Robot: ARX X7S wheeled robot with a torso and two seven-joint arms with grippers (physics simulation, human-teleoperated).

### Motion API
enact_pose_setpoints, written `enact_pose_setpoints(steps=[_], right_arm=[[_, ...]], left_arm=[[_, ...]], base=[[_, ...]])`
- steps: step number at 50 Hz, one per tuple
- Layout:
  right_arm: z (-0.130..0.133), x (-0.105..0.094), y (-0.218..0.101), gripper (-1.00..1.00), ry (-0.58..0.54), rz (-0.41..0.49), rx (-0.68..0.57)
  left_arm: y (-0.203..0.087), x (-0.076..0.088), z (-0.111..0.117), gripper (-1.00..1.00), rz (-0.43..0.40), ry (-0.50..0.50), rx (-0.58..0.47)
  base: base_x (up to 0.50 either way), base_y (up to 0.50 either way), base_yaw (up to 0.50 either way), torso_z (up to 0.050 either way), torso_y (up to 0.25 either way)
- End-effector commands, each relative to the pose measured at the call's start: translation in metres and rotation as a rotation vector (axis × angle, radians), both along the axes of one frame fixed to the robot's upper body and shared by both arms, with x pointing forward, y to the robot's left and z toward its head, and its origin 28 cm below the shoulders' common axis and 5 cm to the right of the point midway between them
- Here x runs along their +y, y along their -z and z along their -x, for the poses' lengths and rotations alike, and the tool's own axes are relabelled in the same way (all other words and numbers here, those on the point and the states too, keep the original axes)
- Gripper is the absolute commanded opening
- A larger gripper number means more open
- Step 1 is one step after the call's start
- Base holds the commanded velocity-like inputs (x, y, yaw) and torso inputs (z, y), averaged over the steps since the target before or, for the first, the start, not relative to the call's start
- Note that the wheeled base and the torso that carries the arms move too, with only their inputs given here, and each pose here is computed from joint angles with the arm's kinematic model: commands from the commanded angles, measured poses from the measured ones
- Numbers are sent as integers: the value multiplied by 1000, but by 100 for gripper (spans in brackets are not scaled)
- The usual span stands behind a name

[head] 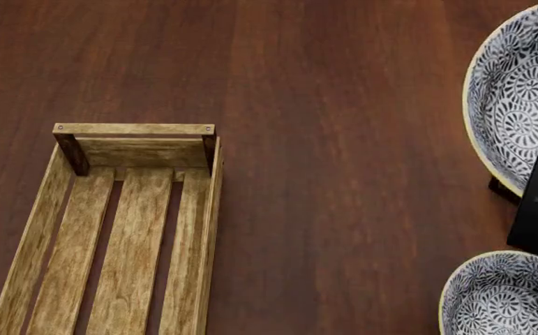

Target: Stack the left bowl on the right bowl and place them in the tray.

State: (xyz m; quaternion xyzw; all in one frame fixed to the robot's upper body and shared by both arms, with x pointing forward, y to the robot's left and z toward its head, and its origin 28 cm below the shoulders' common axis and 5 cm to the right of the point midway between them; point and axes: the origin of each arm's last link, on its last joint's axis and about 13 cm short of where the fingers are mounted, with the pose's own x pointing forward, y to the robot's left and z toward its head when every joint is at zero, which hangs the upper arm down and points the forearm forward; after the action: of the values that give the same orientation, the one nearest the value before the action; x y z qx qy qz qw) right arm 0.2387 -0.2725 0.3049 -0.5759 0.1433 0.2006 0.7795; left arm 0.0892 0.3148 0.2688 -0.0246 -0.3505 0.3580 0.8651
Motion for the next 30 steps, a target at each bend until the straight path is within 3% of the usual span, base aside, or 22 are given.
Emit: enact_pose_setpoints(steps=[1, 30], right_arm=[[17, -9, 10, -100, 62, 33, 12], [27, -13, 51, -100, 77, 58, 134]], left_arm=[[1, -1, 0, 100, 3, 5, -1], [2, 1, 2, 100, 9, -6, -1]], base=[[0, 0, 0, 0, 0], [0, 0, 0, 0, 0]])
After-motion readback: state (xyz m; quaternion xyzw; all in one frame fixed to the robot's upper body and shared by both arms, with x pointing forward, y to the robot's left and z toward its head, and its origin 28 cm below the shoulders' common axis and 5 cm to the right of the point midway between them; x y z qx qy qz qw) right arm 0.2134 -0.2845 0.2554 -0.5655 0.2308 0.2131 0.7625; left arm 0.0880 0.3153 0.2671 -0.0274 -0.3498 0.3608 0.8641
